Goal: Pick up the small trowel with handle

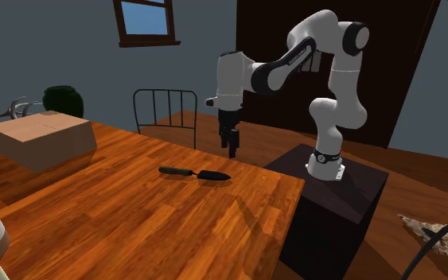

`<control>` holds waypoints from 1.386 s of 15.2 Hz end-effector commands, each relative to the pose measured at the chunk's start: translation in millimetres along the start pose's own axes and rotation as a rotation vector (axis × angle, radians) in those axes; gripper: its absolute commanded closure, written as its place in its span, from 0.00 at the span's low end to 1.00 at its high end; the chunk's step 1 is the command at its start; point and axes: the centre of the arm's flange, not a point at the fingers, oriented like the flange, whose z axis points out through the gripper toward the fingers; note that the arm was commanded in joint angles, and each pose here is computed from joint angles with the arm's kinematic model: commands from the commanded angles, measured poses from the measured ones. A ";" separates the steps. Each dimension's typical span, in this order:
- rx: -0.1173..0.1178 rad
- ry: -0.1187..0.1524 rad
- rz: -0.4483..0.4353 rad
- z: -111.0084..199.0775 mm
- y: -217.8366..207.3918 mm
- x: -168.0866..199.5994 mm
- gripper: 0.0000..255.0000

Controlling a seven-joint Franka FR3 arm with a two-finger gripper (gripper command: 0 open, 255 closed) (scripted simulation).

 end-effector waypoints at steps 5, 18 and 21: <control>0.048 0.024 0.150 39.5 33.5 59.4 0.00; 0.075 0.036 0.232 101.1 58.7 88.8 0.00; 0.075 0.036 0.232 101.0 58.2 89.4 1.00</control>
